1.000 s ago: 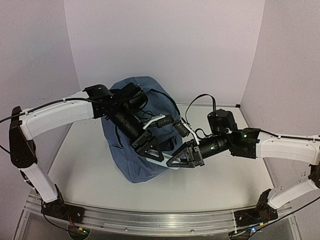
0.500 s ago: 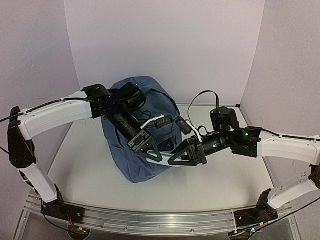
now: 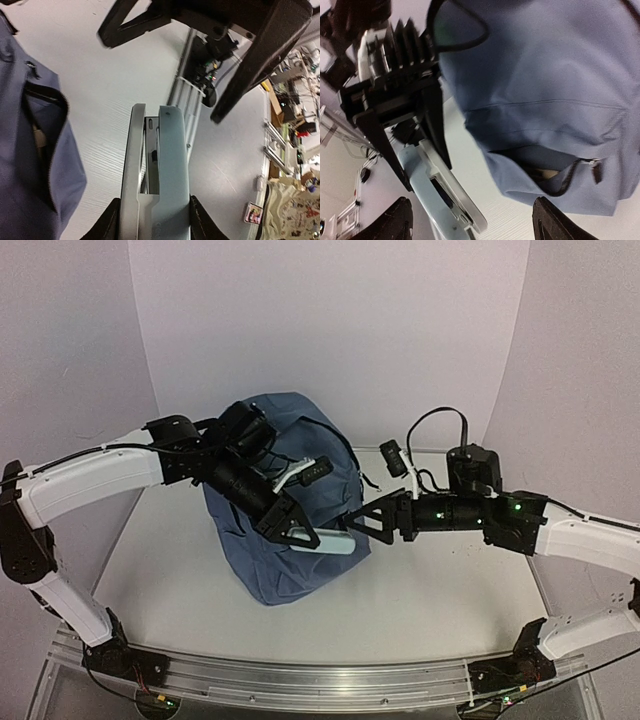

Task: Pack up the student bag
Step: Pick up the stationery from the center of the board, then place the stationery in the student bag.

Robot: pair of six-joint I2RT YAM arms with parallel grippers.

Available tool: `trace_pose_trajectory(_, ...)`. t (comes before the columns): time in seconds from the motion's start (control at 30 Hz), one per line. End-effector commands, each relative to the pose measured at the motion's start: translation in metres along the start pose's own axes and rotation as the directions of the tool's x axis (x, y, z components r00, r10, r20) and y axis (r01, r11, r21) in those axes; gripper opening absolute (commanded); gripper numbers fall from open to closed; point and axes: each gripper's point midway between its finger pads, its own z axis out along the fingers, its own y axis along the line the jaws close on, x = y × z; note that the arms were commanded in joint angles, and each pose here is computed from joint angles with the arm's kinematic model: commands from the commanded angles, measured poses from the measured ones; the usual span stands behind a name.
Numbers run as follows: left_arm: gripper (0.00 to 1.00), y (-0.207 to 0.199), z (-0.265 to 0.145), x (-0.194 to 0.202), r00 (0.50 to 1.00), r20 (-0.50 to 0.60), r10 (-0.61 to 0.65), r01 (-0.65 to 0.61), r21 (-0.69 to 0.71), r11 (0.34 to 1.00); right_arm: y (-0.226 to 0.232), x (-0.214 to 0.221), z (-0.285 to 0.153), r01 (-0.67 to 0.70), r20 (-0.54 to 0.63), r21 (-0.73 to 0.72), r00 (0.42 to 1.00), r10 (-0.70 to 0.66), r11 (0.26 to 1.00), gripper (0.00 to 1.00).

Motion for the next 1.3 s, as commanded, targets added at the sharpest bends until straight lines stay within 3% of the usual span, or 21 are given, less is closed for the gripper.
trace_pose_trajectory(0.0,0.0,0.024,-0.042,-0.049,0.965,0.262,0.028,0.023,-0.188,0.982,-0.056,-0.026,-0.013,-0.178,0.211,0.29,0.97,0.119,0.94,0.74)
trace_pose_trajectory(0.2,0.0,0.052,-0.056,-0.058,0.945,0.328,0.003,0.11,-0.323,0.94,-0.073,-0.015,0.004,-0.266,0.204,0.328,0.957,0.207,0.907,0.64)
trace_pose_trajectory(0.83,0.0,0.053,-0.042,-0.052,0.944,0.329,-0.04,0.132,-0.264,0.955,-0.087,0.003,0.074,-0.279,0.105,0.318,0.96,0.259,0.906,0.48)
trace_pose_trajectory(0.93,0.0,0.056,-0.042,-0.052,0.942,0.332,-0.042,0.138,-0.271,0.953,-0.091,0.005,0.081,-0.286,0.107,0.332,0.958,0.266,0.899,0.37)
trace_pose_trajectory(1.1,0.0,0.077,-0.038,-0.047,0.943,0.33,-0.047,0.168,-0.351,0.921,-0.087,0.002,0.077,-0.301,0.132,0.324,0.953,0.272,0.897,0.01)
trace_pose_trajectory(1.27,0.0,0.103,-0.03,-0.039,0.948,0.315,-0.044,0.187,-0.439,0.879,-0.08,0.003,0.063,-0.323,0.148,0.306,0.945,0.291,0.895,0.0)
